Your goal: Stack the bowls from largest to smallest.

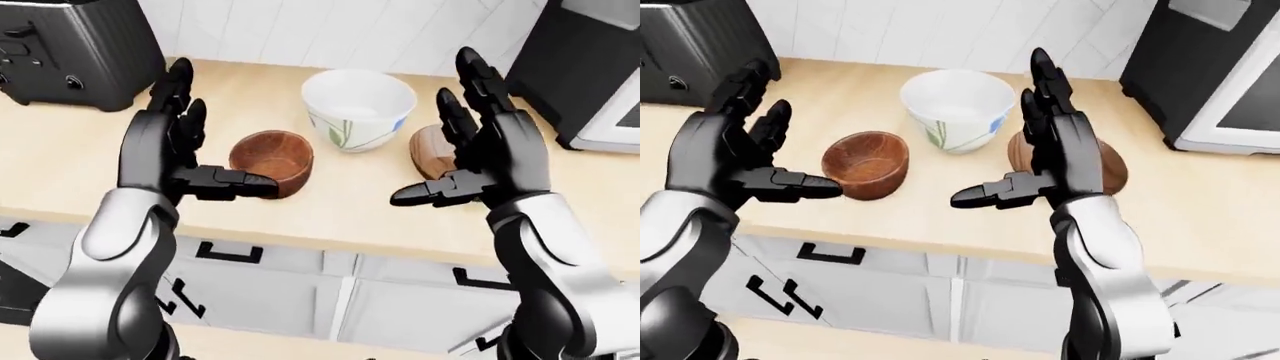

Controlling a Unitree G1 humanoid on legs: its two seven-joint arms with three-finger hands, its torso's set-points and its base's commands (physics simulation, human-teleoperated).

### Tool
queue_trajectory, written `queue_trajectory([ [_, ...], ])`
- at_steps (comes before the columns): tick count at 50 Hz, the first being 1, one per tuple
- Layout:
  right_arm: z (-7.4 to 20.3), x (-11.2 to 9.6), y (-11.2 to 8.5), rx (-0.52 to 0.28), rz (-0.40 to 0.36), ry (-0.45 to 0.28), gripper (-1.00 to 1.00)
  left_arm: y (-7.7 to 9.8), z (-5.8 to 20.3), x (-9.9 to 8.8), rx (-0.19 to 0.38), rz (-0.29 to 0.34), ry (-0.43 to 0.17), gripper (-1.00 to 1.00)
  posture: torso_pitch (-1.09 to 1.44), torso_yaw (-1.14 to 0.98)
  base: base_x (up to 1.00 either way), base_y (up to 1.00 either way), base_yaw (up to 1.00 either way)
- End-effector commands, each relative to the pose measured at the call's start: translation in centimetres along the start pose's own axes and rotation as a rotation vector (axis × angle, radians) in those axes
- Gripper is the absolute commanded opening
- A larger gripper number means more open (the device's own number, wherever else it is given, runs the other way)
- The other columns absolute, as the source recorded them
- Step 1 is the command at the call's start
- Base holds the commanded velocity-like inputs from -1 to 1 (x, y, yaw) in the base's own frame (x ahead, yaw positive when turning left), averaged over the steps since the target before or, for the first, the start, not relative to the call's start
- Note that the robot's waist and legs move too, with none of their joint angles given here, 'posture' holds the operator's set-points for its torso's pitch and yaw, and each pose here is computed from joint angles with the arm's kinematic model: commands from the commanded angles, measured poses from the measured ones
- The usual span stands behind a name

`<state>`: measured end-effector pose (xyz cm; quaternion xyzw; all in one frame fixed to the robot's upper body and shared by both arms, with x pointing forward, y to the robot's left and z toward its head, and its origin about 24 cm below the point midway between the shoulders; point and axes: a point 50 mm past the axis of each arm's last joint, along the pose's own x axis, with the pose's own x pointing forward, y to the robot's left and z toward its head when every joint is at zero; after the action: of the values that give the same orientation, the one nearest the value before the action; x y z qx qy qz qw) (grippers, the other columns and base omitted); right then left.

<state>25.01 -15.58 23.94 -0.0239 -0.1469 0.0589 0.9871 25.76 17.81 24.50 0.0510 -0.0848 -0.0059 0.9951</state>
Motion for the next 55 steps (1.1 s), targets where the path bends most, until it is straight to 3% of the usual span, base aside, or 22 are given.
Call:
queue_trajectory([
  [1,1.4,-0.4,-0.6,-0.015,-0.038,-0.082,1.0,-0.5,1.8,-0.2,0.007,-0.027,-0.102,1.0,0.0,0.0,0.0,0.0,-1.0],
  [7,1.5,-0.5,-0.7,-0.007,-0.037,-0.091,1.0,-0.6,1.8,-0.1,0.009,-0.032,-0.105,1.0,0.0,0.0,0.0,0.0,-0.96],
  [32,2.3,-0.4,-0.3,-0.016,-0.017,-0.125,1.0,0.2,3.0,-0.6,0.006,-0.019,-0.126,1.0,0.0,0.0,0.24,0.0,0.0],
  [40,3.1,-1.2,-0.6,-0.047,-0.01,-0.136,1.0,0.3,3.4,-1.2,0.016,-0.021,-0.133,1.0,0.0,0.0,0.0,0.0,0.0],
  [48,3.9,-1.9,-1.0,-0.112,-0.016,-0.136,1.0,0.6,4.3,-2.8,0.042,-0.019,-0.144,1.0,0.0,0.0,0.0,0.0,0.0],
  [51,3.9,-2.3,-1.3,-0.192,-0.027,-0.128,1.0,0.7,4.4,-3.4,0.054,-0.026,-0.147,1.0,0.0,0.0,0.0,0.0,0.0],
  [55,4.0,-2.6,-1.7,-0.362,-0.086,-0.132,1.0,0.9,4.6,-3.6,0.06,-0.024,-0.15,1.0,0.0,0.0,0.0,0.0,0.0],
])
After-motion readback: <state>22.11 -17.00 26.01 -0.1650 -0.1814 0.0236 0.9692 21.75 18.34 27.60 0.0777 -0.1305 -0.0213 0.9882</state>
